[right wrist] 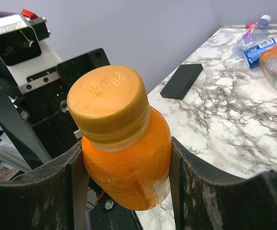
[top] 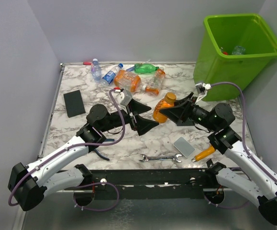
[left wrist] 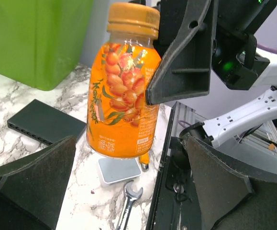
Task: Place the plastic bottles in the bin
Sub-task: Pick up the plastic bottle at the center of the board.
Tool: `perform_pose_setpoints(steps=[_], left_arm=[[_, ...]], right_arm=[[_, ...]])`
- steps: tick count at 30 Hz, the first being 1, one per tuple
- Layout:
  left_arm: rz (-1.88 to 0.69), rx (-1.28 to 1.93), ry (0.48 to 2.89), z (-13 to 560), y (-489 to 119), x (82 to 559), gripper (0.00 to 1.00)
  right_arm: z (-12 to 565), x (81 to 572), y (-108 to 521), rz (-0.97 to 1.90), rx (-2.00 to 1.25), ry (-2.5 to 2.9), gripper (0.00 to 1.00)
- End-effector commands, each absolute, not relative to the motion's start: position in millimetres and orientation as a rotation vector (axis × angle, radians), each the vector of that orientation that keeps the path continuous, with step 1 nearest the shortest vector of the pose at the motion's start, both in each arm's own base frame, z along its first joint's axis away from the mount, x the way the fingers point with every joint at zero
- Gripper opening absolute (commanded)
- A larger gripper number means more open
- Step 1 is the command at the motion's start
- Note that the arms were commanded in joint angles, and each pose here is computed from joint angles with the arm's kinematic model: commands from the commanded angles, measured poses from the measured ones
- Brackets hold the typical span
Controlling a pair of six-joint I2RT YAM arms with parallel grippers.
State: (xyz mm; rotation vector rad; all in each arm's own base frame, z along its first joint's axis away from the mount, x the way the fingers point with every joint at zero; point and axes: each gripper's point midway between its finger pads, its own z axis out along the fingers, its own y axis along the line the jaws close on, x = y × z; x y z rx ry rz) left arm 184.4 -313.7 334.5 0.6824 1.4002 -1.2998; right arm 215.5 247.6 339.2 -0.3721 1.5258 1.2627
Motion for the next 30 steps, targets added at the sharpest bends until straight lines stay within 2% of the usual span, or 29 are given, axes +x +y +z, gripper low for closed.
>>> perform_pose_setpoints(steps=[1, 12, 19, 20, 22, 24, 27, 30], left_arm=[[-1.341, 0.739, 1.355, 336.5, -322.4, 177.8, 0.99], [-1.301, 0.756, 1.362, 330.3, -351.7, 188.0, 0.98], [-1.291, 0.732, 1.329, 335.8, -351.1, 191.7, 0.74], [-1.292, 0.732, 1.331, 334.8, -351.7, 191.8, 0.69], [-1.291, 0.727, 1.327, 334.9, -351.5, 192.4, 0.5], [-1.288, 0.708, 1.325, 333.3, -350.1, 194.2, 0.39], [-1.29, 0.697, 1.32, 332.6, -348.9, 193.7, 0.31], [-1.291, 0.7, 1.324, 330.0, -348.2, 192.6, 0.29]], right_arm=[[364.2, 211.7, 253.8, 1.361, -0.359, 1.446, 0.41], [355.1, 207.5, 262.3, 1.396, -0.42, 1.491, 0.43], [350.2, 203.5, 259.0, 1.352, -0.459, 1.519, 0.48], [349.4, 202.7, 259.2, 1.352, -0.467, 1.523, 0.49], [347.4, 201.9, 259.9, 1.356, -0.476, 1.532, 0.54], [348.0, 201.9, 260.3, 1.357, -0.475, 1.534, 0.63], [356.4, 204.6, 257.3, 1.335, -0.455, 1.518, 0.79], [371.5, 210.2, 251.4, 1.271, -0.441, 1.488, 0.85]])
